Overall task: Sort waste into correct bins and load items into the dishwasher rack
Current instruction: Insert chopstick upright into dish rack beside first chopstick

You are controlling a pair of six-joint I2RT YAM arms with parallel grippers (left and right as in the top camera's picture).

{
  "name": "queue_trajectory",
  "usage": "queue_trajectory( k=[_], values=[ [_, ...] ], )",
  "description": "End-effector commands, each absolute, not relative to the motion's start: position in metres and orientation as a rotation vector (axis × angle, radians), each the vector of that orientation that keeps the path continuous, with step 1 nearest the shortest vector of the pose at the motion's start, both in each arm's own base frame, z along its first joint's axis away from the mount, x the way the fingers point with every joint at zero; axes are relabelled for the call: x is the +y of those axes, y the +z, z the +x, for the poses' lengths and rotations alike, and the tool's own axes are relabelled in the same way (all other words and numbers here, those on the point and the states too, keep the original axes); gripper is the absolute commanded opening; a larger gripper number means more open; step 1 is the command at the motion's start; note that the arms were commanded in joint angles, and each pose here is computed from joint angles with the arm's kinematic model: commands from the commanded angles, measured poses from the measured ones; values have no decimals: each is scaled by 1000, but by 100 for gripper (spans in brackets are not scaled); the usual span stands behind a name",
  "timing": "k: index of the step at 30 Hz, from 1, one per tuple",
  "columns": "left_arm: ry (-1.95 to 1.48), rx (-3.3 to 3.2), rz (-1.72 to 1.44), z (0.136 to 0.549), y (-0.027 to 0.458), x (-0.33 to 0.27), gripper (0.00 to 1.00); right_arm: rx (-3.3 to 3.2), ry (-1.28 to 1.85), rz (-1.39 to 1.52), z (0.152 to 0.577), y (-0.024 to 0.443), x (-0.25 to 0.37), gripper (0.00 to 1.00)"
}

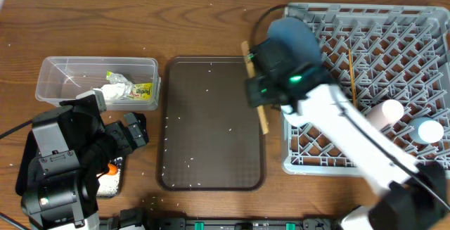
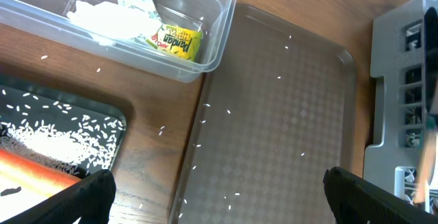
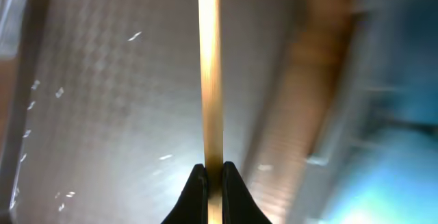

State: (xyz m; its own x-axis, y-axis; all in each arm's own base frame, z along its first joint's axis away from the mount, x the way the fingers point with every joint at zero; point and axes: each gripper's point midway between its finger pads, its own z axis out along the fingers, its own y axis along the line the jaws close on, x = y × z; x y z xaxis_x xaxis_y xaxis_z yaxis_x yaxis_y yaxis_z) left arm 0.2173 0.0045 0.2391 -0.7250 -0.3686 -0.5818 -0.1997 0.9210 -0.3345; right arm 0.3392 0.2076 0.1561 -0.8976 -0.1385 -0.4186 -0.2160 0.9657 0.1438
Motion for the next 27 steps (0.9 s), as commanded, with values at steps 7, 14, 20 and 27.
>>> queue_trajectory(
  k=[7,14,20,27],
  values=[
    [-332,2382,-364,218,247,2,98,2586,0,160,367,211,19,1],
    [-332,2382,-364,218,247,2,98,2705,-104,241,372,167,-47,1],
    [-331,2381,-364,219,247,2,98,2804,-207,231,383,123,-59,1],
    [-332,2381,-364,219,247,2,98,2790,-257,90,398,115,-63,1]
  ],
)
